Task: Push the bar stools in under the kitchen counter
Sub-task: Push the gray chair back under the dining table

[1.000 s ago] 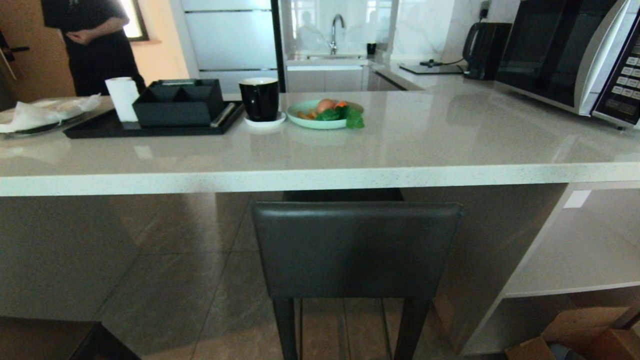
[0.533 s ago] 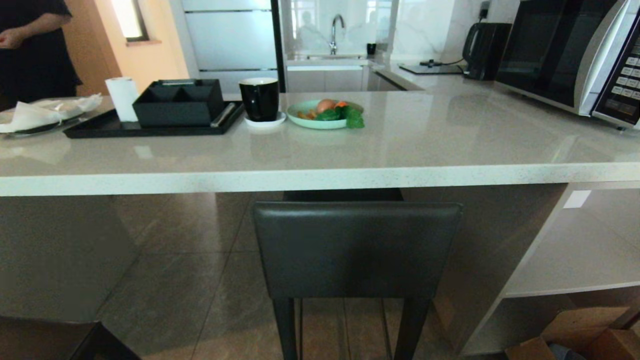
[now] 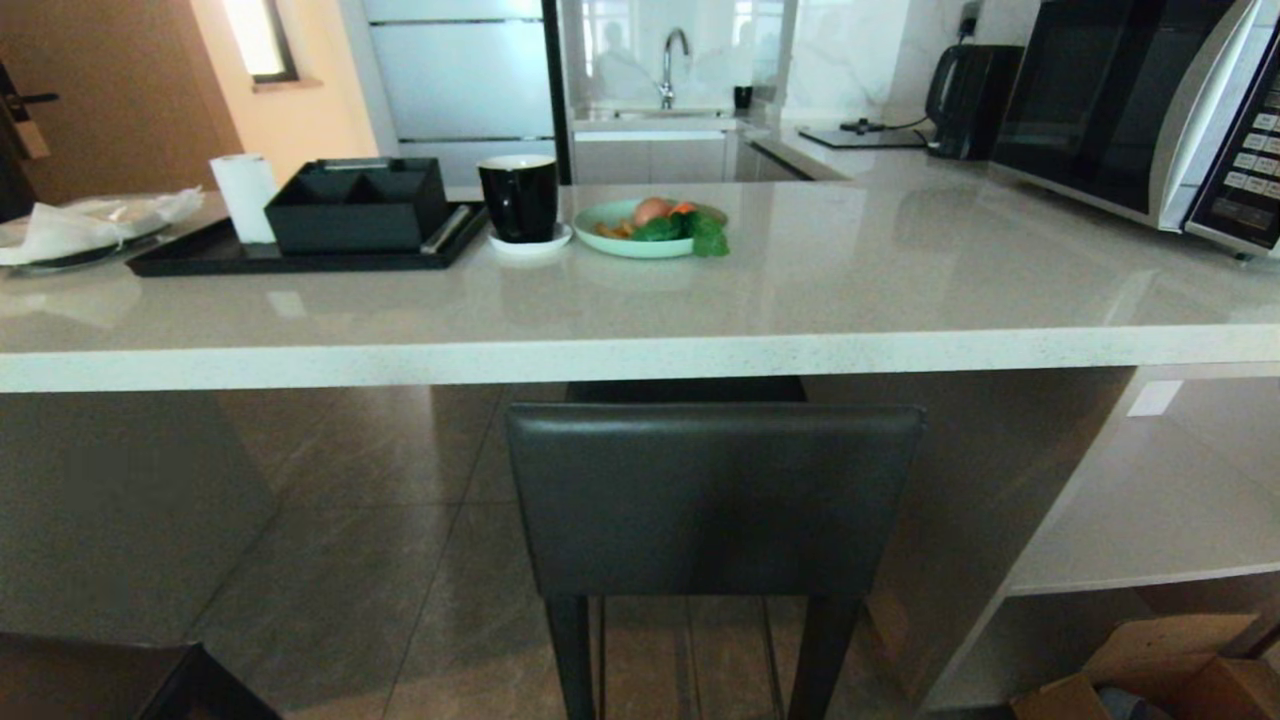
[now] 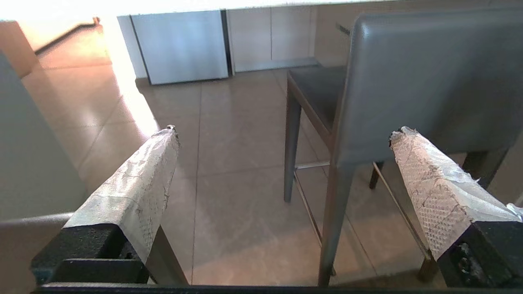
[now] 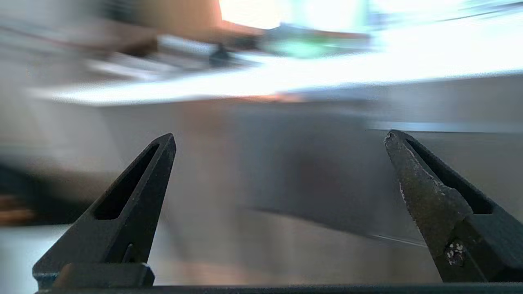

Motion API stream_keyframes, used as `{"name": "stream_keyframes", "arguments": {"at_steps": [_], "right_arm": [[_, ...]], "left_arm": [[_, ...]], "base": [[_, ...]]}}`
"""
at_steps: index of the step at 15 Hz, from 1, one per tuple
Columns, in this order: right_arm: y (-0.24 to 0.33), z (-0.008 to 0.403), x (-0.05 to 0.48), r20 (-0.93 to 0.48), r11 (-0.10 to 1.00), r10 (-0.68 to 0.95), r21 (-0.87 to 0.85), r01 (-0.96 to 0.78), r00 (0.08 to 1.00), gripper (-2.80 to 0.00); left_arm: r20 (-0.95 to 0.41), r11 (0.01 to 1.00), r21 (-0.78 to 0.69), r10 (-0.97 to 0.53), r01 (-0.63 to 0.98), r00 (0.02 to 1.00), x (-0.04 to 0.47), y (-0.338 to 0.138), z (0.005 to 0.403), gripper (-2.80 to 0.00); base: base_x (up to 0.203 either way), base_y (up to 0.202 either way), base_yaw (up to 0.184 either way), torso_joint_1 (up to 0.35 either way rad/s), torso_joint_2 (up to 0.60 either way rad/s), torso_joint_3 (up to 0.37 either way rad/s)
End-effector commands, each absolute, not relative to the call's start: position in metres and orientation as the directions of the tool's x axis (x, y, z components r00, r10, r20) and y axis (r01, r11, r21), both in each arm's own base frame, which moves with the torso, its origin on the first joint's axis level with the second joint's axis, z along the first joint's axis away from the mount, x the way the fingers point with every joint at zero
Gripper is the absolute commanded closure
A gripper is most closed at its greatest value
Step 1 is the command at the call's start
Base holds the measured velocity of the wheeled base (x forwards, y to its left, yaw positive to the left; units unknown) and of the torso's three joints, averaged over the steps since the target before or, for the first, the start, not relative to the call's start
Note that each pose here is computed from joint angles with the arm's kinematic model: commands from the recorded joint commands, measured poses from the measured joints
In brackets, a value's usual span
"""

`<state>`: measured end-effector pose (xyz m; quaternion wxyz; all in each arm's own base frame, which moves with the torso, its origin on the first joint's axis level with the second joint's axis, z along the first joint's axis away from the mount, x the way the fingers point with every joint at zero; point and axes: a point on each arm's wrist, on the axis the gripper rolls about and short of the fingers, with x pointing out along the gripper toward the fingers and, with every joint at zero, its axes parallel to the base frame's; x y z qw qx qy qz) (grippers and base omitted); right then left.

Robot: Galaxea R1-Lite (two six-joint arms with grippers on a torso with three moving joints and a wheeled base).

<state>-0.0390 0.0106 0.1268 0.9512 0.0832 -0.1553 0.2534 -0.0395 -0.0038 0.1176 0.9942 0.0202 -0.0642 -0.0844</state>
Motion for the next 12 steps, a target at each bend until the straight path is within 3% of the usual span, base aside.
{"name": "stream_keyframes", "arguments": {"at_steps": [1, 3, 7, 12], "right_arm": [[0.003, 0.099, -0.026, 0.206, 0.990, 0.133, -0.080, -0.119, 0.969, -2.80], [0.000, 0.082, -0.023, 0.066, 0.997, -0.014, -0.075, 0.019, 0.998, -2.80], [0.001, 0.075, -0.023, -0.011, 0.995, 0.013, -0.099, -0.014, 1.000, -2.80], [0.001, 0.075, -0.023, -0.007, 0.991, 0.051, -0.127, -0.051, 0.999, -2.80]], "left_arm": [[0.090, 0.988, 0.045, -0.149, 0.146, 0.985, -0.035, -0.003, 0.109, -2.80], [0.039, 0.997, 0.059, -0.051, 0.049, 0.998, -0.030, -0.001, 0.095, -2.80], [-0.017, 0.996, 0.084, -0.006, 0.007, 1.000, -0.023, 0.000, 0.075, -2.80], [-0.022, 0.999, 0.042, -0.014, 0.015, 1.000, -0.023, 0.000, 0.074, -2.80]], "base": [[0.000, 0.000, 0.000, 0.000, 0.00, 0.000], [0.000, 0.000, 0.000, 0.000, 0.00, 0.000], [0.000, 0.000, 0.000, 0.000, 0.00, 0.000], [0.000, 0.000, 0.000, 0.000, 0.00, 0.000]]}}
